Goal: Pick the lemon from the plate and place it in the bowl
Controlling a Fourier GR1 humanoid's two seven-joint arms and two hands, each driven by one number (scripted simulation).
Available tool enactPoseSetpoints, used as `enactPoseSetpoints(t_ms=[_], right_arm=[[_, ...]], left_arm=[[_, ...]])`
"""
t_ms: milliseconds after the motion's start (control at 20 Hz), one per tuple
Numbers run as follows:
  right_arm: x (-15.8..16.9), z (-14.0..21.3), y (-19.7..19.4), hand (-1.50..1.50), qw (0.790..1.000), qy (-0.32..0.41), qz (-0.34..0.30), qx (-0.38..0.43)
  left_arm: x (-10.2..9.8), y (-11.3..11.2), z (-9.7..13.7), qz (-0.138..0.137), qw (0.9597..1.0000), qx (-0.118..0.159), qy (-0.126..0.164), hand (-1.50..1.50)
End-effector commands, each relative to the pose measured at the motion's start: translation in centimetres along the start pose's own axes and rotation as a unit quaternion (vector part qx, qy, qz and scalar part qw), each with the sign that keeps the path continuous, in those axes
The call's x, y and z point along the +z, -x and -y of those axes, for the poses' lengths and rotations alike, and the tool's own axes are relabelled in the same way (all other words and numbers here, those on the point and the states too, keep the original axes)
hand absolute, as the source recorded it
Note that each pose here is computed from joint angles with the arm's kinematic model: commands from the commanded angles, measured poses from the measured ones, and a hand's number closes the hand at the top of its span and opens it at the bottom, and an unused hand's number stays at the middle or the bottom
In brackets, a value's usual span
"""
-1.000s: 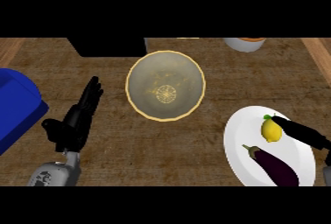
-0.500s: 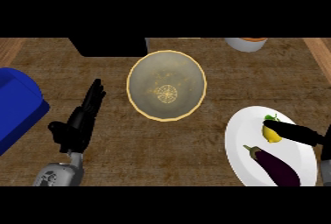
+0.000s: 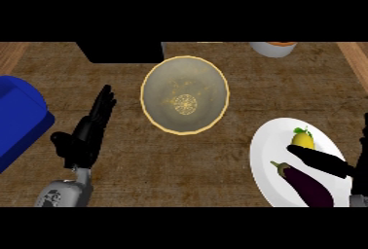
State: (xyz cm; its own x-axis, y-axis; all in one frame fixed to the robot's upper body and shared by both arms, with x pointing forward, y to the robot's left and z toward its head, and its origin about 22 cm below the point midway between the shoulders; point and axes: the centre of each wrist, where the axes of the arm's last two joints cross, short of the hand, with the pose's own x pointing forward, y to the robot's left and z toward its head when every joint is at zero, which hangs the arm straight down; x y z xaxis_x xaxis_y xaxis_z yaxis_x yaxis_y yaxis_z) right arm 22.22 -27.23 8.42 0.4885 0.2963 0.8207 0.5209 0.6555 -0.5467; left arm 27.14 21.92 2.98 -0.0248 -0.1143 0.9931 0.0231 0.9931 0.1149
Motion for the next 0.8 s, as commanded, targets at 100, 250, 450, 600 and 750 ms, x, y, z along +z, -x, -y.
enactPoseSetpoints(t_ms=[100,250,450,600,750], right_arm=[[1.2,1.6,-1.2,-1.50,0.999,-0.002,0.024,-0.032],[1.2,0.0,0.4,-1.50,0.999,-0.013,0.022,-0.040],[-0.3,-1.0,0.5,-1.50,0.997,-0.005,0.000,-0.071],[0.6,-2.6,0.8,-1.50,0.997,-0.018,-0.009,-0.077],[-1.3,-1.4,2.8,-1.50,0.996,-0.016,-0.004,-0.086]], left_arm=[[-0.4,-0.1,0.3,0.002,1.0000,0.003,0.002,0.00],[-0.1,-0.2,1.0,-0.008,0.9999,0.001,0.010,0.00],[0.2,1.3,-1.4,0.002,1.0000,0.002,-0.005,0.00],[-0.5,0.8,1.7,0.009,0.9999,-0.004,0.000,0.00],[-0.7,-0.4,2.2,-0.006,0.9999,0.010,0.002,0.00]])
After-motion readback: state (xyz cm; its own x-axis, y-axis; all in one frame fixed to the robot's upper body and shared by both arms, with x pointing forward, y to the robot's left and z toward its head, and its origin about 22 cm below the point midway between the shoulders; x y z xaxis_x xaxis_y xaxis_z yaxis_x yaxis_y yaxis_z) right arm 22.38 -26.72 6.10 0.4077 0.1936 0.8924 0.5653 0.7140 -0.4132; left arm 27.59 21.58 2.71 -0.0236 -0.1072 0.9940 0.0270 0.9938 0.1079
